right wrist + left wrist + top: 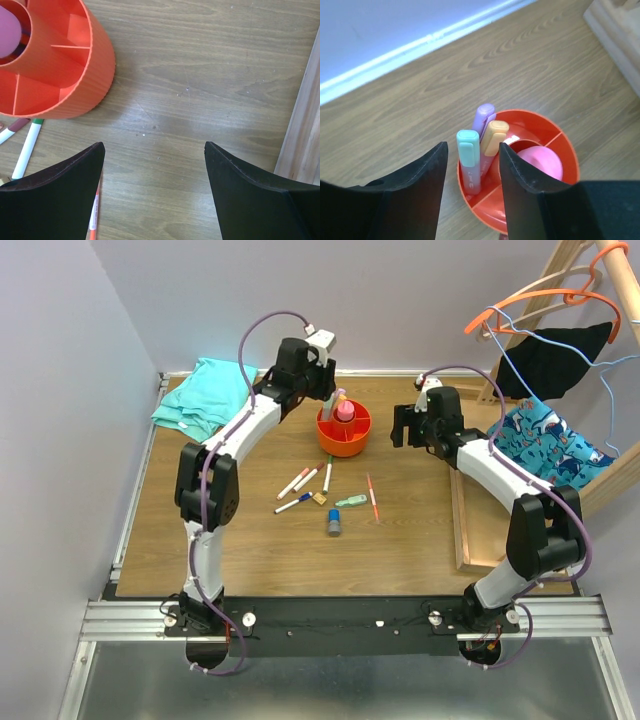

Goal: Sort the stationery into containers
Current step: Place the stationery in the storage box, then pick up the pen from the center of the board.

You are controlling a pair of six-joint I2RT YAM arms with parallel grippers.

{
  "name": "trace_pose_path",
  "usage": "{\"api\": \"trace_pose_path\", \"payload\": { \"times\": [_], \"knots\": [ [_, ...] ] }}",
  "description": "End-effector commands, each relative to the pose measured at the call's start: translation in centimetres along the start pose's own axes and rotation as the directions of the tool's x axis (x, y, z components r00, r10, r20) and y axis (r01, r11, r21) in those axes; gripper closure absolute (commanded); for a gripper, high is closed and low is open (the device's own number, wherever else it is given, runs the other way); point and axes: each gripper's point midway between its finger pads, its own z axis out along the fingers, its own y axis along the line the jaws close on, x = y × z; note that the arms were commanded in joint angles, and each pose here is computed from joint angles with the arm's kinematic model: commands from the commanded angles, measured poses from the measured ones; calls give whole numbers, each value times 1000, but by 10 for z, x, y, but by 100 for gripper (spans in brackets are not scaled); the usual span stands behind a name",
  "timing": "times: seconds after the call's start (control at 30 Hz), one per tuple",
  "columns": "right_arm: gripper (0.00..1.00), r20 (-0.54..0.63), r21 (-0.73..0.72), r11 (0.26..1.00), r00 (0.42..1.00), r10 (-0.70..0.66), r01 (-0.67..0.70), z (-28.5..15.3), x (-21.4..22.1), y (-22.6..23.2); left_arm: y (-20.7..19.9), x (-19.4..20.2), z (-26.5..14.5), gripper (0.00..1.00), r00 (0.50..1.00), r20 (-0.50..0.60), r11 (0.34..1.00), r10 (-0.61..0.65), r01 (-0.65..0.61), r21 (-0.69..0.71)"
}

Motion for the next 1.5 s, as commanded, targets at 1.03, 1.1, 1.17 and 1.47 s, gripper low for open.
{"api": "trace_pose_path", "payload": {
  "times": [1.03,1.1,1.17,1.47],
  "knots": [
    [12,45,-64,997,998,48,-45,-19,-5,11,-3,186,-102,51,718,-682,989,137,-58,138],
    [12,47,-61,997,998,44,-42,-18,-5,11,-8,189,-99,53,710,-688,987,149,-62,148],
    [12,46,-59,997,998,45,-42,-18,-5,10,-9,197,-97,55,696,-702,987,152,-66,147],
    [12,42,-53,998,998,40,-38,-15,-3,9,-11,216,-95,58,666,-729,986,156,-57,160]
  ]
}}
